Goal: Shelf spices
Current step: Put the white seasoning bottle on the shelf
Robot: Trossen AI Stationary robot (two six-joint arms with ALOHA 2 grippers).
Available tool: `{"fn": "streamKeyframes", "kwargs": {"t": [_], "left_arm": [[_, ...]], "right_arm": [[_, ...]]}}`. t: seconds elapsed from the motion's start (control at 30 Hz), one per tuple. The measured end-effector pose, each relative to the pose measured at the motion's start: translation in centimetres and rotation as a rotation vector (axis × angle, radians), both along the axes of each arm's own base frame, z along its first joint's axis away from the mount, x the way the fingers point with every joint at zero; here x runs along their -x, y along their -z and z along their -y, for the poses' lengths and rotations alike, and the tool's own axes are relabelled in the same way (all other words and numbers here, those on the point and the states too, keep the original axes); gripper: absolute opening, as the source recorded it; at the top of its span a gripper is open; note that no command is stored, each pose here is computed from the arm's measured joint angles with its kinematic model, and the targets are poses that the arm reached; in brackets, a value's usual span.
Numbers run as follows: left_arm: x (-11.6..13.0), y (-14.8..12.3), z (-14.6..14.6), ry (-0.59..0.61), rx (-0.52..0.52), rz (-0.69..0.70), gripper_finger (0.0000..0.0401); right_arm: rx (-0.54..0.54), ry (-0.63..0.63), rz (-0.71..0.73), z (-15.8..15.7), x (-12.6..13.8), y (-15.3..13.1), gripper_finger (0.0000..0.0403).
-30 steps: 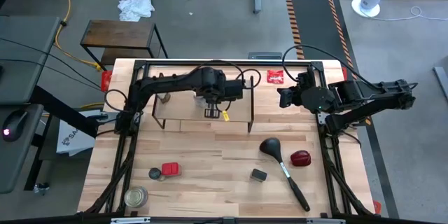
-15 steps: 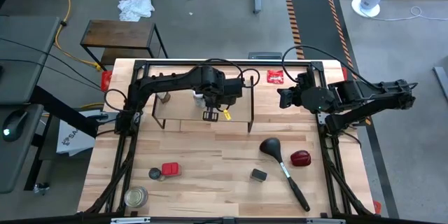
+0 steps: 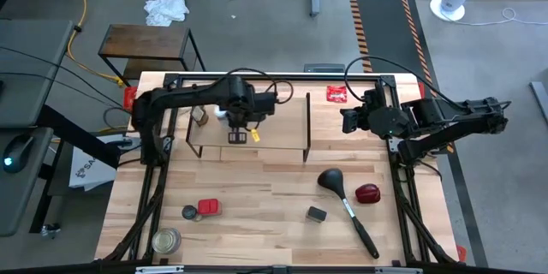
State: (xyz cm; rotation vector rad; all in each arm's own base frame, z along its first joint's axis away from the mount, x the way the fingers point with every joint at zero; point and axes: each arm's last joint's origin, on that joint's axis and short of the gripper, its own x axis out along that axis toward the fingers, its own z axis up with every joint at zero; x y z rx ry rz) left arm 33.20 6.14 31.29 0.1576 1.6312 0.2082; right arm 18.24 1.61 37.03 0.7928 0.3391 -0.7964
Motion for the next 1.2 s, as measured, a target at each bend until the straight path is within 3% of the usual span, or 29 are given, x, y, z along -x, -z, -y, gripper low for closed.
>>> {"fn": "streamKeyframes", "kwargs": {"t": [0.13, 0.4, 0.63, 0.87, 1.07, 1.2], "left_arm": [[1.2, 0.2, 0.1, -0.028, -0.018, 0.016, 0.0], [0.6, 0.0, 0.1, -0.058, -0.009, 0.134, 0.0], [1.4, 0.0, 0.3, -0.023, 0.009, 0.047, 0.0], [1.5, 0.0, -0.3, -0.002, -0.052, 0.026, 0.0], [1.6, 0.0, -0.2, 0.01, -0.034, 0.018, 0.0], [1.3, 0.0, 1.2, 0.032, 0.059, 0.052, 0.0]], "right_arm": [[0.006, 0.006, 0.001, 0.0, 0.0, 0.0, 0.0], [0.006, 0.006, 0.001, 0.0, 0.0, 0.0, 0.0], [0.0, 0.009, 0.005, 0.0, 0.0, 0.0, 0.0], [-0.003, 0.007, 0.005, 0.0, 0.0, 0.0, 0.0], [-0.001, 0.0, 0.001, 0.0, 0.0, 0.0, 0.0], [-0.001, -0.009, -0.012, 0.0, 0.1, 0.1, 0.0]]}}
